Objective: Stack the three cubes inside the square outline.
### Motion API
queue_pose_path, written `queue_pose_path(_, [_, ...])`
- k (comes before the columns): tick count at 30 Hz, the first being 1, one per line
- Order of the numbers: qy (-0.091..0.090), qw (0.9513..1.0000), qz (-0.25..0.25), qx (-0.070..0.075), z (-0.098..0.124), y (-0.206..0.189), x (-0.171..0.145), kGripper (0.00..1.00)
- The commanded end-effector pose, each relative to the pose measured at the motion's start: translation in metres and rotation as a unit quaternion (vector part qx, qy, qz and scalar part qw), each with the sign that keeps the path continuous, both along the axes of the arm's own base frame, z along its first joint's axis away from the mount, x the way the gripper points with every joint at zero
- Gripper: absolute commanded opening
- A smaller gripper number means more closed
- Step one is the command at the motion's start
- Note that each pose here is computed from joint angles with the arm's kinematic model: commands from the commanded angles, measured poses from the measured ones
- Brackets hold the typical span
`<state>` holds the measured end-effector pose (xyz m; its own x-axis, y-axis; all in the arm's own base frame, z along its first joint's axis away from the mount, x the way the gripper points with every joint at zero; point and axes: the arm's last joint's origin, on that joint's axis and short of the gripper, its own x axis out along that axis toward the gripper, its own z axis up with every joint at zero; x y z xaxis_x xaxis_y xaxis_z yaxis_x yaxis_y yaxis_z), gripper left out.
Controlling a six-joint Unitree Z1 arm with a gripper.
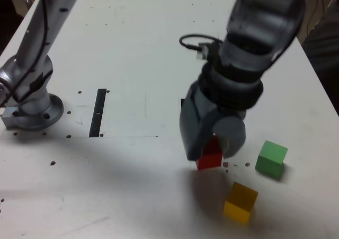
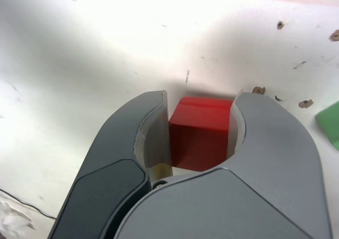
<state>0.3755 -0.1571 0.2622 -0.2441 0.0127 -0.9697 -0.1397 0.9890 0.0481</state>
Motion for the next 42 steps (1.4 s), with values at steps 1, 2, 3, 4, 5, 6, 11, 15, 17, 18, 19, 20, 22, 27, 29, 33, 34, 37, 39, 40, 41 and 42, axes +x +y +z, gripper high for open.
queue_pose_path(1, [-0.003,1.0000,-0.007,0.002,0.009,0.007,-0.005,0.29])
queue_pose_path(2, [-0.005,0.9999,-0.012,0.002,0.012,0.011,-0.007,0.29])
queue_pose_path(3, [-0.006,0.9998,-0.018,0.002,0.014,0.015,-0.008,0.29])
queue_pose_path(4, [-0.006,0.9997,-0.024,0.002,0.015,0.019,-0.009,0.29])
queue_pose_path(5, [-0.005,0.9995,-0.030,0.002,0.016,0.024,-0.010,0.29])
queue_pose_path(6, [-0.003,0.9993,-0.036,0.001,0.017,0.029,-0.011,0.29])
queue_pose_path(11, [0.016,0.9982,-0.057,0.001,0.012,0.056,-0.015,0.30])
queue_pose_path(15, [0.026,0.9972,-0.070,-0.001,0.007,0.076,-0.016,0.30])
queue_pose_path(17, [0.027,0.9964,-0.081,-0.003,0.005,0.086,-0.015,0.31])
queue_pose_path(18, [0.027,0.9959,-0.086,-0.004,0.004,0.089,-0.015,0.31])
queue_pose_path(19, [0.026,0.9954,-0.092,-0.003,0.004,0.092,-0.014,0.31])
queue_pose_path(20, [0.025,0.9949,-0.097,-0.003,0.003,0.095,-0.013,0.31])
queue_pose_path(22, [0.024,0.9940,-0.107,-0.003,0.003,0.101,-0.011,0.31])
queue_pose_path(27, [0.017,0.9924,-0.122,-0.004,0.002,0.113,-0.006,0.31])
queue_pose_path(29, [0.017,0.9922,-0.123,-0.004,0.000,0.117,-0.003,0.31])
queue_pose_path(33, [0.017,0.9925,-0.121,-0.006,-0.005,0.126,0.004,0.31])
queue_pose_path(34, [0.017,0.9926,-0.120,-0.008,-0.007,0.128,0.006,0.31])
queue_pose_path(37, [0.017,0.9929,-0.117,-0.014,-0.013,0.131,0.012,0.31])
queue_pose_path(39, [0.019,0.9931,-0.115,-0.019,-0.019,0.133,0.016,0.31])
queue_pose_path(40, [0.020,0.9931,-0.113,-0.022,-0.021,0.134,0.018,0.31])
queue_pose_path(41, [0.020,0.9932,-0.112,-0.024,-0.024,0.134,0.019,0.31])
queue_pose_path(42, [0.021,0.9933,-0.111,-0.026,-0.026,0.135,0.020,0.31])
